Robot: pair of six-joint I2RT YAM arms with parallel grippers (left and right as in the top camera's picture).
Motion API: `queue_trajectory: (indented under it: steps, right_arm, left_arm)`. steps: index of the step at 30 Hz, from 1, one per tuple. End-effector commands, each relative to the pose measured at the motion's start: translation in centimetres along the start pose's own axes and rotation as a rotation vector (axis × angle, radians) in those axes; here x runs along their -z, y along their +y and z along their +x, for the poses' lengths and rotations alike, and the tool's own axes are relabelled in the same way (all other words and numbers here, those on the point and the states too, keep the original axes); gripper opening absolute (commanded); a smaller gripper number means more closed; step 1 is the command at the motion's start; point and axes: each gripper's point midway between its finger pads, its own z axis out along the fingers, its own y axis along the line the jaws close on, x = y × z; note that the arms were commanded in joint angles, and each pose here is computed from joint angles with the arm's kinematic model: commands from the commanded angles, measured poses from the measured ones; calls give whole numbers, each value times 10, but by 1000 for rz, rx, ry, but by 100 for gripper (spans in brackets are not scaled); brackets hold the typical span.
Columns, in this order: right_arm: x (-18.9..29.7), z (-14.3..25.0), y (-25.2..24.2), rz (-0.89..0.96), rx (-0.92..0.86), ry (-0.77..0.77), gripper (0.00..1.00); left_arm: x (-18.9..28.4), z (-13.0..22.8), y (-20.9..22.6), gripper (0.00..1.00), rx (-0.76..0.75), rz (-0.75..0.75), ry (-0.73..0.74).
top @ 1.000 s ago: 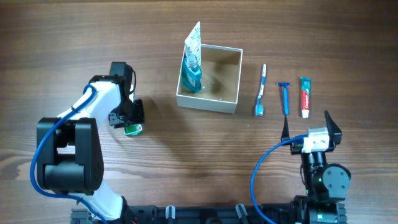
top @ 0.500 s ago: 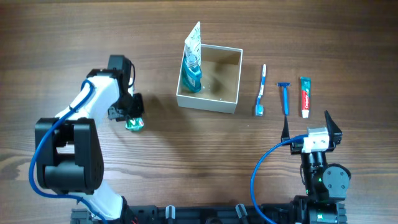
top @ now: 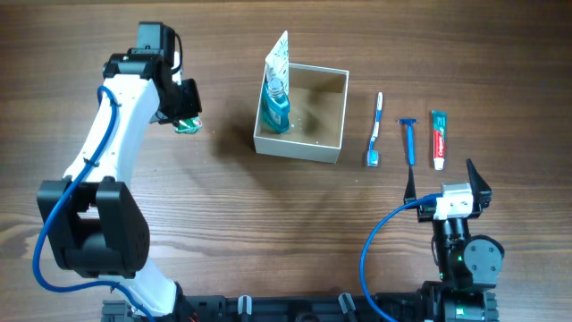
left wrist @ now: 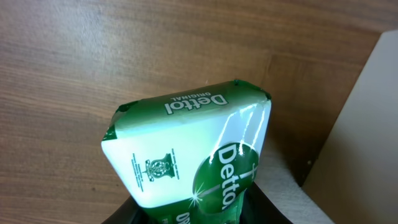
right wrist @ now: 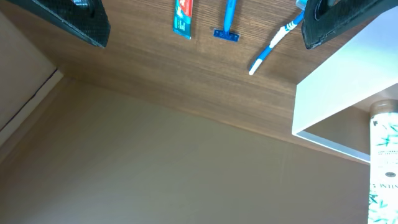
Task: Pack container
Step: 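Lift the Dettol soap and carry it toward the box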
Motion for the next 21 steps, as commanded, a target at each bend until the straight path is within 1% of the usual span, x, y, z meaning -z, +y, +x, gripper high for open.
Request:
queue_trajectory:
  steps: [1,4,8,12,17,19,21]
  right_arm:
    - [0,-1,-2,14,-18,-6,100]
    - [0,-1,-2,15,-18,-5,100]
    - [0,-1,-2,14,-18,-6,100]
    - [0,-1,-2,14,-18,-6,100]
    - [0,-1,-2,15,-19,-5,100]
    - [0,-1,-2,15,-19,-5,100]
    - [0,-1,-2,15,-18,-5,100]
  left_arm:
    - [26,-18,-5,23,17,37,-75]
    - [49,-33,-12,23,15,73,-143]
    - [94,-58,-23,24,5,120,-268]
    - [148,-74,-50,25,-37,222,-395]
    - [197,-70,-100,26,-136,376,-502]
    - [217,-60,-133,27,-208,470,-537]
    - [226,-50,-156,29,-257,511,-546]
